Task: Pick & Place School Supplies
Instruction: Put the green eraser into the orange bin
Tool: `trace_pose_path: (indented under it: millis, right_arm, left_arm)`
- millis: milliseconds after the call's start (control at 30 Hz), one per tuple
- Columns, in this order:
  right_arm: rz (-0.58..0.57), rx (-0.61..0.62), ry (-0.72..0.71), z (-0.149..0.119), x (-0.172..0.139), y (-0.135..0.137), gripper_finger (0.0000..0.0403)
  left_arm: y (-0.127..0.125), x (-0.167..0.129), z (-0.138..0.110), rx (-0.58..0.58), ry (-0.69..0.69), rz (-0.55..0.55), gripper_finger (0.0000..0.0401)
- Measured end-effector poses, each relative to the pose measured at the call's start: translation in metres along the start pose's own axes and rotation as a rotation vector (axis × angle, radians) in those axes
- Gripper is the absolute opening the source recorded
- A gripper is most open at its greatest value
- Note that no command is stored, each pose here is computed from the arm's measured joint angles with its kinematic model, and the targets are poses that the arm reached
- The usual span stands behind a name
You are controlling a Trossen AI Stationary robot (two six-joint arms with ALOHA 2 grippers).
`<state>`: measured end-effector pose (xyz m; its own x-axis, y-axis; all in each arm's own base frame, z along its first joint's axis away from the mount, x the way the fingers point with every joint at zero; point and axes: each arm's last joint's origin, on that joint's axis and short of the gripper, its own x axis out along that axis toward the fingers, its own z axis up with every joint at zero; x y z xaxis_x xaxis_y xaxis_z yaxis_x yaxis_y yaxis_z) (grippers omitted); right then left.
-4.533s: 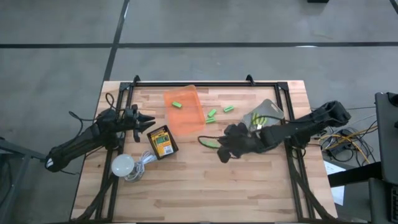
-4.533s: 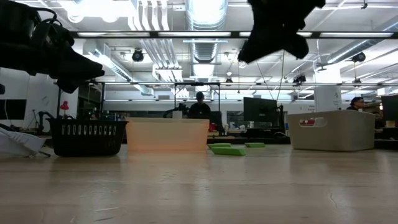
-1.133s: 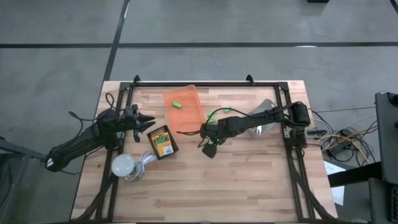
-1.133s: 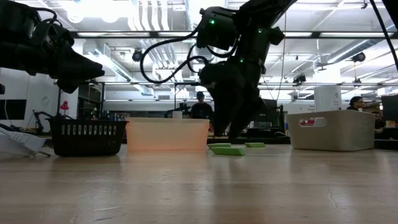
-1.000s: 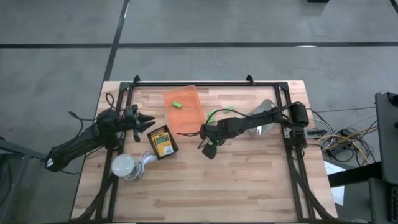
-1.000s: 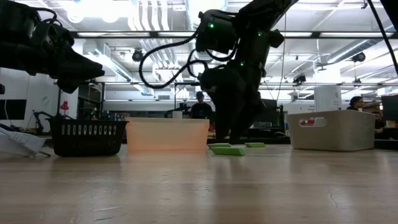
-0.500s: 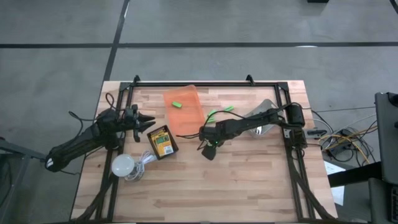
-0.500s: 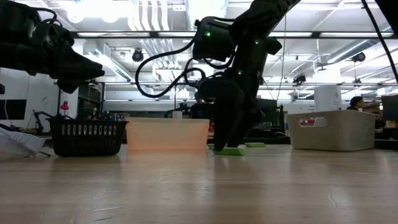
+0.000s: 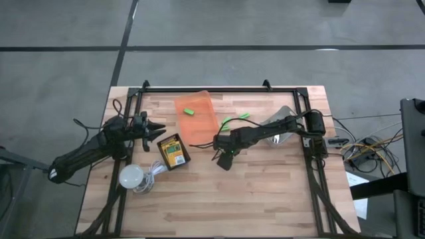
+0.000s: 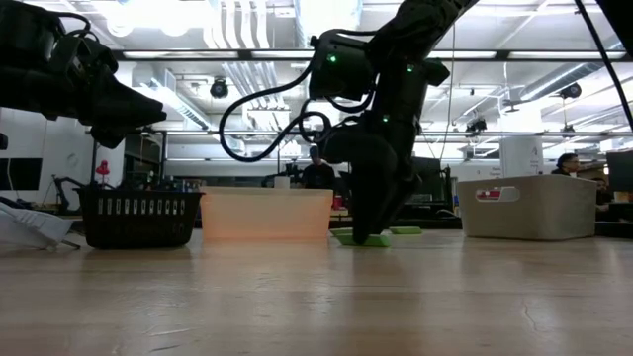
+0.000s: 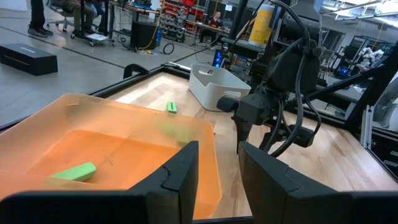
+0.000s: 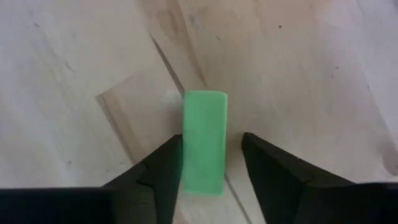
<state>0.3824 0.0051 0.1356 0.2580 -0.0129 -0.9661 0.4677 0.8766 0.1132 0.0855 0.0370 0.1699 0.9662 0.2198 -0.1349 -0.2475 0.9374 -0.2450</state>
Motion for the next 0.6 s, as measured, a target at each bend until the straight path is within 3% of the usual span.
trace_pose_path:
  millis: [333,600]
  right_arm:
    - [-0.035,0.007,-0.01,0.0,-0.002,-0.001,0.0069]
    - [-0.019,0.014,-0.039,0.006,-0.038,-0.004,0.0077]
  left_arm:
    - [0.0,0.0,0.0,0.0,0.0,0.0,0.0119]
    - [0.0,0.0,0.0,0.0,0.0,0.0,0.0119]
